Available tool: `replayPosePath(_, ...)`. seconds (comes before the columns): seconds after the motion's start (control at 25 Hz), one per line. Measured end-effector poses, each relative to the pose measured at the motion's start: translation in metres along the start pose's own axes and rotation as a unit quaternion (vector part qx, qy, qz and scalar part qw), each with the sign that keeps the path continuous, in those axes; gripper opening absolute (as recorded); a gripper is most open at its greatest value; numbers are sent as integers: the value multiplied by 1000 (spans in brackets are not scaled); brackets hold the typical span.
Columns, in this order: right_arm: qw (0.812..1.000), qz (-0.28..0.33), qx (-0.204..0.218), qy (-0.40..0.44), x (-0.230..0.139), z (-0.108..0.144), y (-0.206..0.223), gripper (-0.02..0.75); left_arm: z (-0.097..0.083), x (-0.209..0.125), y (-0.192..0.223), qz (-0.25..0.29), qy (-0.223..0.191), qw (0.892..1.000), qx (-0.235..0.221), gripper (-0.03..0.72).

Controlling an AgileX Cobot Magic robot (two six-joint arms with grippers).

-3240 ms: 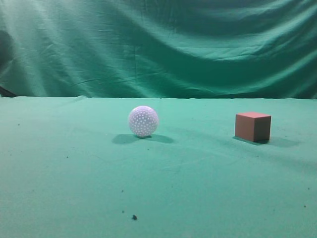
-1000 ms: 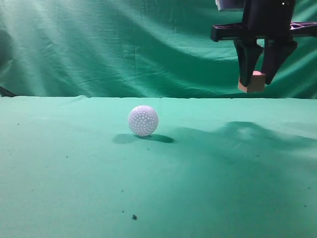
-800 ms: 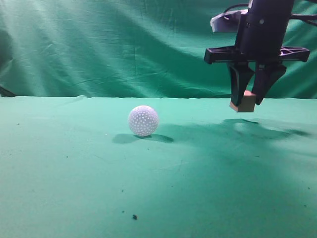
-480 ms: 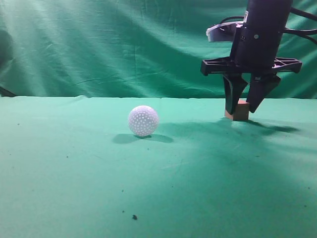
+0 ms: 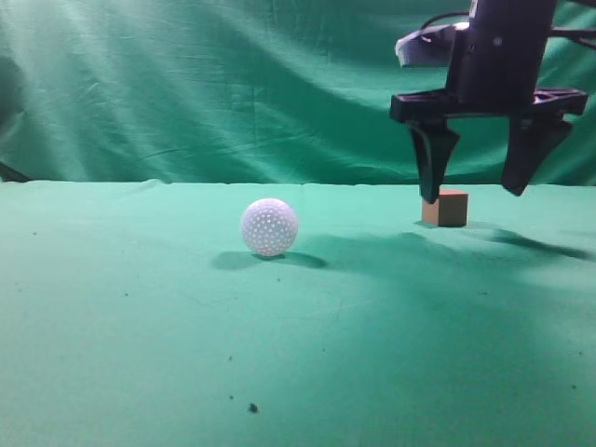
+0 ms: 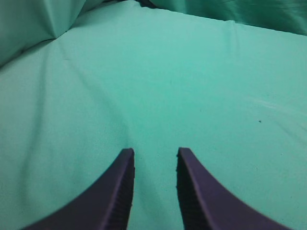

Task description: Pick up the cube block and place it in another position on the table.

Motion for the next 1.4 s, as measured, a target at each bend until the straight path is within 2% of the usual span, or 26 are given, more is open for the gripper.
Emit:
replayPosePath(0.16, 1000, -22, 2, 10, -3, -6, -54, 311, 0, 0, 0, 0, 0, 1000, 0, 235)
replayPosePath(0.32, 997, -68, 22, 28, -13, -9, -110, 73, 0, 0, 0, 0, 0, 1000, 0, 235)
replayPosePath(0.4, 996, -76, 24, 30, -24, -12, -128, 0, 0, 0, 0, 0, 0, 1000, 0, 235)
replayPosePath(0.68, 994, -96, 29, 34, -87, -21, -164, 0, 0, 0, 0, 0, 0, 1000, 0, 235)
replayPosePath(0.88, 989, -128, 56, 52, -130, -22, -179, 0, 0, 0, 0, 0, 0, 1000, 0, 235)
replayPosePath(1.16, 980, -177, 72, 60, -163, -26, -209, 0, 0, 0, 0, 0, 0, 1000, 0, 235)
replayPosePath(1.4, 982, -165, 69, 57, -176, -29, -216, 0, 0, 0, 0, 0, 0, 1000, 0, 235)
Point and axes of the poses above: a point on each arm's last joint axis where the gripper is mounted, y pointing out along that axis toward the gripper, z along the wrist's bending axis when the last joint is at zero, x = y × z, the point moved 3 cm from there along y, pointing out along that axis toward the gripper
